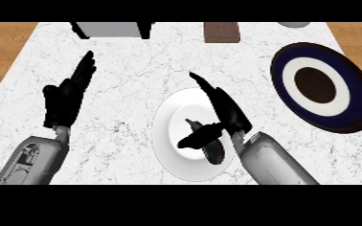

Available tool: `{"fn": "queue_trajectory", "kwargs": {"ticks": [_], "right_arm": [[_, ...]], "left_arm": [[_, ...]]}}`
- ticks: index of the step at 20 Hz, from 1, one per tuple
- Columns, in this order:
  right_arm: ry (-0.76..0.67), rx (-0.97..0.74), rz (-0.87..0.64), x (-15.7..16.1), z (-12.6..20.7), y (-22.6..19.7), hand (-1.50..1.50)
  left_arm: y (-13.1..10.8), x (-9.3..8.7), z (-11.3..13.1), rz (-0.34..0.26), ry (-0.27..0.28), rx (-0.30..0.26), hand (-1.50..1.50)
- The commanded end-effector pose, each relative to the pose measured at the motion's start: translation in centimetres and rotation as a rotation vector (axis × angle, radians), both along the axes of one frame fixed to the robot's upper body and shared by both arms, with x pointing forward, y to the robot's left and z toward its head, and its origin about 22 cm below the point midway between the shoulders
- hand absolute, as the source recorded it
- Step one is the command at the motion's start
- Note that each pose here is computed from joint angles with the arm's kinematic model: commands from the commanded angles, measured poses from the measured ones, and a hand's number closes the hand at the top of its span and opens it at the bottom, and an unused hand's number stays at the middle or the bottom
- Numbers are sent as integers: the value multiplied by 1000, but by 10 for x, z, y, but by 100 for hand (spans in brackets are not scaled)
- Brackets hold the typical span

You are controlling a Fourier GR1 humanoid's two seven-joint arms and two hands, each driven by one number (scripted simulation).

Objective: Pick the eggplant from the plate and place it in the plate

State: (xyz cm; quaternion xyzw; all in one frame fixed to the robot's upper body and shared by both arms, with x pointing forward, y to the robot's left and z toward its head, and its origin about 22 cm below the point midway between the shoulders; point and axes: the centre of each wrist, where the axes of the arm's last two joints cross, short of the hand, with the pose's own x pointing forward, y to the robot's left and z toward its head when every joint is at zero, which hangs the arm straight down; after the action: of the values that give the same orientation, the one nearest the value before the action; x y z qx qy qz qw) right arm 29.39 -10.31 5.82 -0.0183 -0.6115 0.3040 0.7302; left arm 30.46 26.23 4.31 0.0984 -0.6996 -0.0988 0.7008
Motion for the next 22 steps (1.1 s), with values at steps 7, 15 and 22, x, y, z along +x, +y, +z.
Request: {"fn": "queue_trajectory", "kwargs": {"ticks": [7, 15, 22], "right_arm": [[250, -406, 210, 51, 66, -18, -150], [401, -482, 284, 69, 58, -24, -150], [430, -468, 322, 63, 24, -30, -150]], "left_arm": [[-7, 7, 4, -13, -12, 7, 0], [-15, 2, -8, -6, -5, -21, 0], [0, -1, 4, -13, 0, -1, 0]]}}
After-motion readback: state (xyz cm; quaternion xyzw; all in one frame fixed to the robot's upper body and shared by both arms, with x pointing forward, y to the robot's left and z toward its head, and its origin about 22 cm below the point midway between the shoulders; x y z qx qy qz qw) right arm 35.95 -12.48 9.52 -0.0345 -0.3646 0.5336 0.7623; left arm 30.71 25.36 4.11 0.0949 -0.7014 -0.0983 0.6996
